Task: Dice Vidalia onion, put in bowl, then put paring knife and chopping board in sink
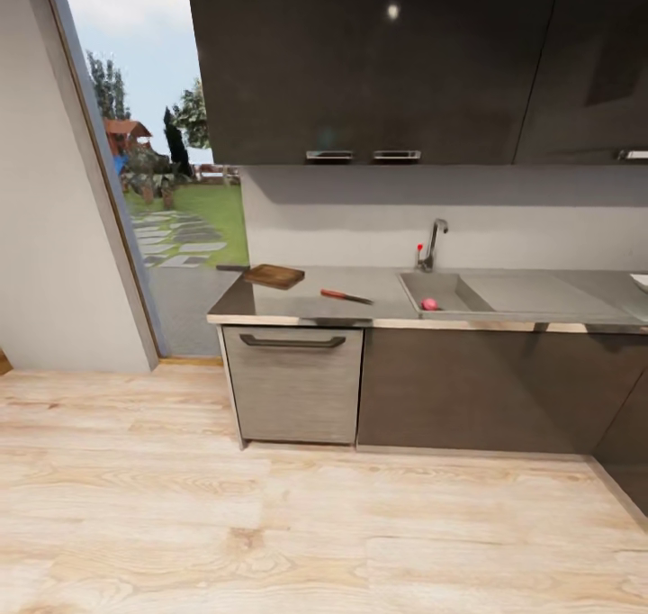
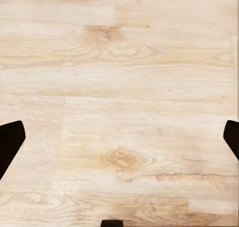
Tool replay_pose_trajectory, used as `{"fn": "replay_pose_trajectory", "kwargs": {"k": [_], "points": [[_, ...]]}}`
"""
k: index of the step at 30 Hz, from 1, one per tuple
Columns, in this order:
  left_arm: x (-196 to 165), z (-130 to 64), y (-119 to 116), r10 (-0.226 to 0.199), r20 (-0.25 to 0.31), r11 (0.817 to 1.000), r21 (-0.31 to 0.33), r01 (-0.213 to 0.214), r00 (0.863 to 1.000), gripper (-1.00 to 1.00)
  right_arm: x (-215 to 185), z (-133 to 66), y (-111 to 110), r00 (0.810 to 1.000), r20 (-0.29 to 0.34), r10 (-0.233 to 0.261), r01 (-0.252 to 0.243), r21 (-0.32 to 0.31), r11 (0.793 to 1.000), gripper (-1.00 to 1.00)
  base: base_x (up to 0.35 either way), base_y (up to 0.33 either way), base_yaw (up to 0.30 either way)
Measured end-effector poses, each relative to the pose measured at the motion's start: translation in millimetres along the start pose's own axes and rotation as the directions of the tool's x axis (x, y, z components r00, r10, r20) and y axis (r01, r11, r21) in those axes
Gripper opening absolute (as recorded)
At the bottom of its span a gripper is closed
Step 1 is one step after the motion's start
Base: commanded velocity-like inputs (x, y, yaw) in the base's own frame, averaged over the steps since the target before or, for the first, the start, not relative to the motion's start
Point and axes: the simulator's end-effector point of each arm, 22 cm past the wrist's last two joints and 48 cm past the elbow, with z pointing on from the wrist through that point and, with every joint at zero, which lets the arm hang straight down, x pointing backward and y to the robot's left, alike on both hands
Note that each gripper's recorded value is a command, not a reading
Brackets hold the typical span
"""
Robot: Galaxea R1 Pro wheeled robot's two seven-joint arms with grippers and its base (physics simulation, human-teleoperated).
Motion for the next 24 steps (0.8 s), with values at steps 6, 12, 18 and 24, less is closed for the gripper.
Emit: {"fn": "replay_pose_trajectory", "kwargs": {"k": [6,12,18,24], "points": [[-54,-4.2,0,0.0,0.158,1.0,0.001,0.0,0.987,1.0,-5,-6.5,1,1.0,-0.004,0.001,-0.001,-0.001,1.0,1.0,0.0,0.0,0.0],[-86,-10.4,0,0.0,0.229,1.0,0.001,-0.001,0.973,1.0,-9,-12.7,1,1.0,-0.008,0.001,-0.001,-0.001,1.0,1.0,0.0,0.0,0.0],[-119,-17.1,2,0.003,0.291,1.0,0.0,-0.003,0.957,1.0,-14,-18.9,1,1.0,-0.011,0.001,-0.001,-0.001,1.0,1.0,0.0,0.0,0.0],[-145,-27.3,1,0.002,0.353,1.0,0.001,-0.003,0.936,1.0,-18,-25.3,1,1.0,-0.015,0.001,-0.001,-0.001,1.0,1.0,0.0,0.0,0.0]]}}
